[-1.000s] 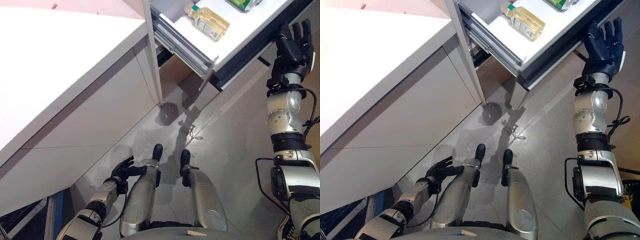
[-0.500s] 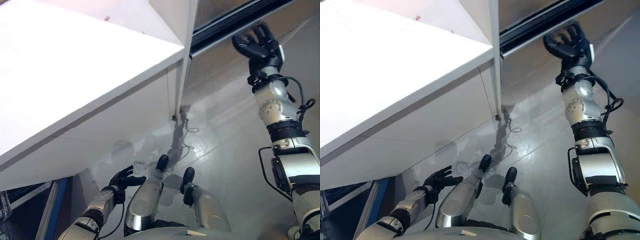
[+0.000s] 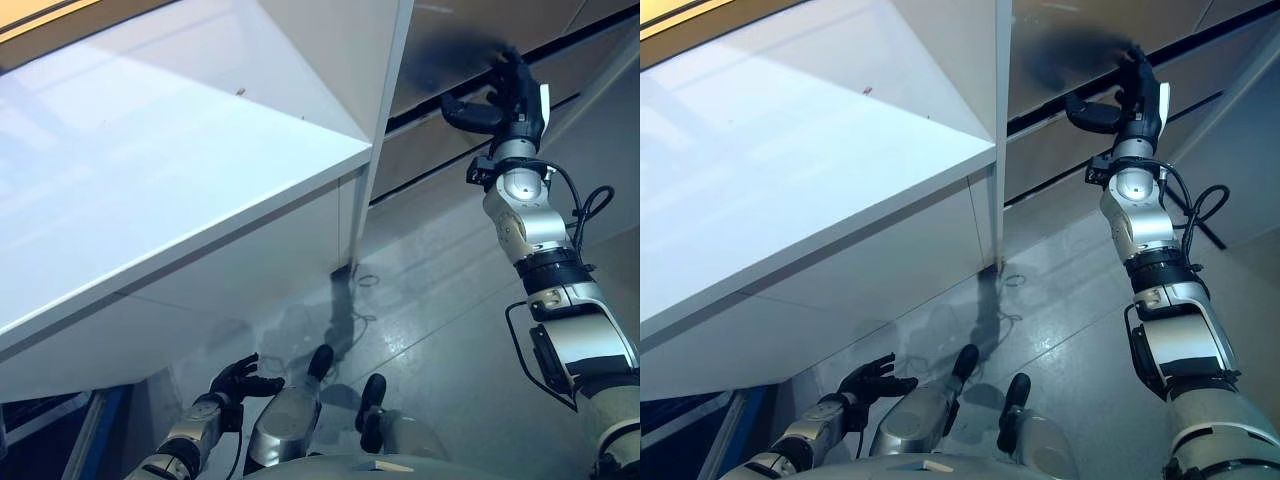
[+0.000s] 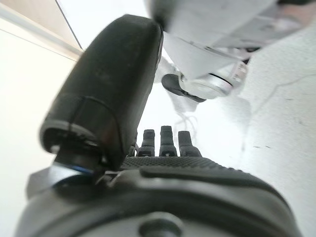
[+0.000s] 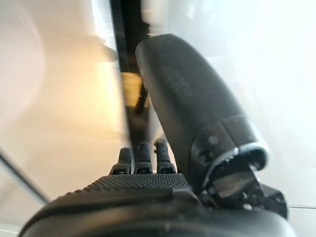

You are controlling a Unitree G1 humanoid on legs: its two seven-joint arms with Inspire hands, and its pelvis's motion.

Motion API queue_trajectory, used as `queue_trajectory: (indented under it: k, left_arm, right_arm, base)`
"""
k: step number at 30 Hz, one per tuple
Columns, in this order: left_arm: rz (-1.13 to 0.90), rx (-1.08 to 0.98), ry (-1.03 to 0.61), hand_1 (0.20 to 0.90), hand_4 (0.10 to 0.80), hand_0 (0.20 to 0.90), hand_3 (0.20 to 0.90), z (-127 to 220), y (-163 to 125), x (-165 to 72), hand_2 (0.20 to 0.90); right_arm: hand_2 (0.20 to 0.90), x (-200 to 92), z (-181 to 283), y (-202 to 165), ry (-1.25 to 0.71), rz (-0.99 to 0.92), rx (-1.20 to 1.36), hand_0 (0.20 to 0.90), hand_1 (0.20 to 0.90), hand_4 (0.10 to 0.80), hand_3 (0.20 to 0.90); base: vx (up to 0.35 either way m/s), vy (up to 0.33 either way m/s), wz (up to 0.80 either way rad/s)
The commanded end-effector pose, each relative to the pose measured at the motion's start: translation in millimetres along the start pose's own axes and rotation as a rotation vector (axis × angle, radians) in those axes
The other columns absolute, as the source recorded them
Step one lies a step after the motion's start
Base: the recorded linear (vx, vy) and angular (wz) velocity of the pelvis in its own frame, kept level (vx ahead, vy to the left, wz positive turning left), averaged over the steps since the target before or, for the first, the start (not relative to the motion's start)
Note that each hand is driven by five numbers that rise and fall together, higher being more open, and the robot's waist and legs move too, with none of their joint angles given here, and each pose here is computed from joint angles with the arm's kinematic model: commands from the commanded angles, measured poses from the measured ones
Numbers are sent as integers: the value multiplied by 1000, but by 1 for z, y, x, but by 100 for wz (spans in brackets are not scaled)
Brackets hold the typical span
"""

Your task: Put drinks into fridge and close the fridge

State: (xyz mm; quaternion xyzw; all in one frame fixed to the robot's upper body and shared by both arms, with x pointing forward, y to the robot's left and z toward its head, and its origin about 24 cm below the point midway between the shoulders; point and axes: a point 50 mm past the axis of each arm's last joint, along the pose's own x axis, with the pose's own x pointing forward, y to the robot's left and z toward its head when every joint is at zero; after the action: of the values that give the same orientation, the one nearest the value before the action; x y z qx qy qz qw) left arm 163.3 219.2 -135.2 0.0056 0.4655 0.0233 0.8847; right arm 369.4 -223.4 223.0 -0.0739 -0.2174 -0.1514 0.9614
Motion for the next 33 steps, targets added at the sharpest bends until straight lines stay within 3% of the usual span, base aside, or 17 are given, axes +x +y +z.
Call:
queue_trajectory:
  k: [1, 7, 10, 17, 21, 24, 30, 33]
  left_arm:
    - [57, 41, 142, 900, 800, 900, 900, -46, 20, -13, 900]
    - [54, 10, 167, 900, 800, 900, 900, -53, 15, -14, 900]
    - [41, -3, 181, 900, 800, 900, 900, -58, 8, -14, 900]
    - [11, -49, 181, 900, 800, 900, 900, -61, 3, -14, 900]
    - [-13, -75, 183, 900, 800, 900, 900, -64, 5, -16, 900]
    - [-24, -90, 204, 900, 800, 900, 900, -70, 6, -18, 900]
    - [-21, -112, 254, 900, 800, 900, 900, -84, 8, -22, 900]
    - [-13, -112, 274, 900, 800, 900, 900, -89, 10, -24, 900]
  right_arm:
    - [900, -13, 37, -13, -286, -34, 5, 900, 900, 800, 900]
    - [900, -63, -27, -36, -96, -89, 38, 900, 900, 800, 900]
    - [900, -104, -79, -52, 114, -126, 51, 900, 900, 800, 900]
    - [900, -172, -151, -62, 492, -164, 23, 900, 900, 800, 900]
    - [900, -227, -190, -65, 773, -171, 50, 900, 900, 800, 900]
    - [900, -288, -221, -74, 1060, -181, 47, 900, 900, 800, 900]
    - [900, -383, -237, -80, 1521, -144, 27, 900, 900, 800, 900]
    - [900, -417, -234, -80, 1704, -82, 0, 900, 900, 800, 900]
  base:
    - [-2, 6, -23]
    - [-11, -21, -27]
    - [-8, -50, -26]
    - [-4, -28, -23]
    - [13, -18, -8]
    - [28, -21, -6]
    - [5, 0, -1]
    - [9, 1, -1]
